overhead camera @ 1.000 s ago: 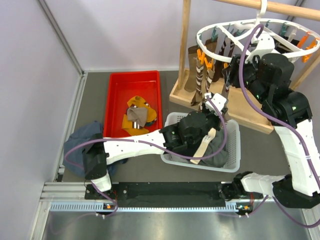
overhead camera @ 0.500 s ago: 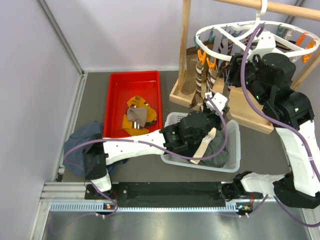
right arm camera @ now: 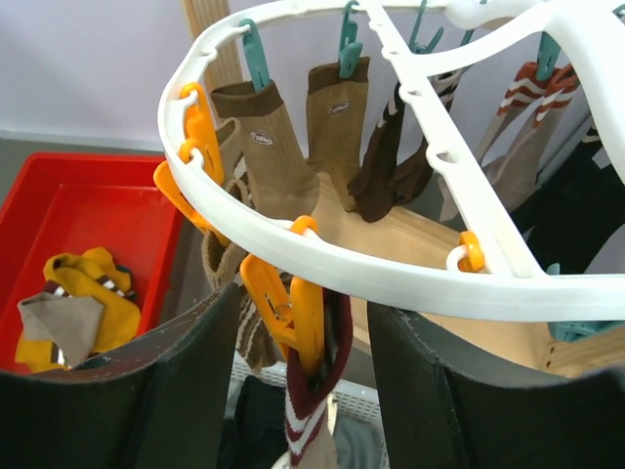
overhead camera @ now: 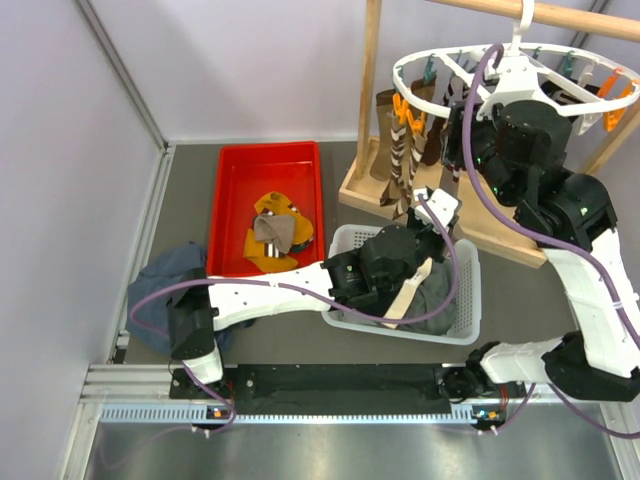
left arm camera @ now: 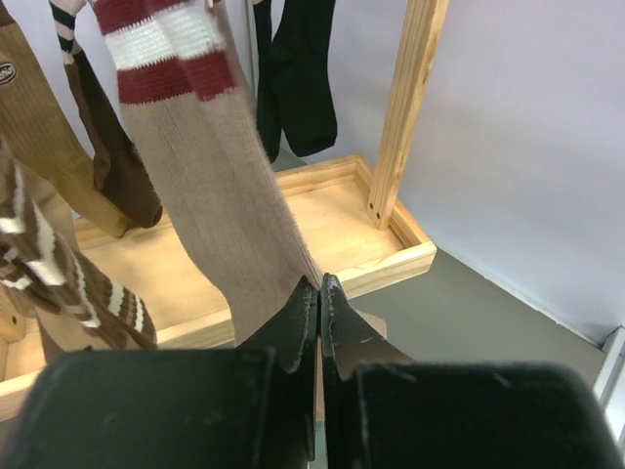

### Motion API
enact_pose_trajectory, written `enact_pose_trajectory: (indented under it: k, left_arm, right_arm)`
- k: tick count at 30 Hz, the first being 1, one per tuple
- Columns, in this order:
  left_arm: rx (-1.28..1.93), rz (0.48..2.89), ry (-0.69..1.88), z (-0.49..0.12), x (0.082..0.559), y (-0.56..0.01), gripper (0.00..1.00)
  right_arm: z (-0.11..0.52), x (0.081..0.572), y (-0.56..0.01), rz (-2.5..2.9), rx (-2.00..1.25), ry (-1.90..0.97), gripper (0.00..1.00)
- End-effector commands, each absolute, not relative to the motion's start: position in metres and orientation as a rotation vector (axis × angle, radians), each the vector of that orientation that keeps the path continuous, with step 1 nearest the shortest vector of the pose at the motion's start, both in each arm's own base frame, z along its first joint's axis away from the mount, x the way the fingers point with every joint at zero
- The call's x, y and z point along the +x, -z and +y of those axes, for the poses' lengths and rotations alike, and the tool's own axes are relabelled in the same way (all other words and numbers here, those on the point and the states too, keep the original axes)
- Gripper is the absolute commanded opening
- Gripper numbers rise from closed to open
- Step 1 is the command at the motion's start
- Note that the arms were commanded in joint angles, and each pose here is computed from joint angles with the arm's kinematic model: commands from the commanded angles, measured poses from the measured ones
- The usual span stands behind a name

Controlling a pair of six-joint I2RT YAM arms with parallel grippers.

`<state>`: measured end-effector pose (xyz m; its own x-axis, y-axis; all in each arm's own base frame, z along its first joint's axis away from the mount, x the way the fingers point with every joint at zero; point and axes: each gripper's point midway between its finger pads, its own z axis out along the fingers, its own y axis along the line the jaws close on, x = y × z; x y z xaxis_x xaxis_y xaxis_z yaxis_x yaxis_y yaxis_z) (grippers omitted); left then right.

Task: Remove the socks clipped to the hanger

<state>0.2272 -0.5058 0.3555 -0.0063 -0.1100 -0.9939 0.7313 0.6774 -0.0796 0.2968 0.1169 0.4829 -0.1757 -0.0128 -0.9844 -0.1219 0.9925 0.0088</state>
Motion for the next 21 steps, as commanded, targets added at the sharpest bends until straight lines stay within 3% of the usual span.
enact_pose_trajectory:
  k: [1,9,21]
  left_arm:
    - [0.521,1.386,0.721,-0.508,0.227,-0.377,0.00]
    - [0.538,1.376,0.689,-0.509,0.226,-0.378,0.00]
    - [0.575,1.374,0.563,-0.508,0.231,-0.364,0.00]
  right_arm:
    - [0.106,0.293,-0.503,1.697,-0.046,-0.019,0.55]
    - [0.111,0.292,-0.504,1.693,-0.056,0.041,0.56]
    - [0.118,0.277,-0.510,1.694,-0.063,-0.063,0.48]
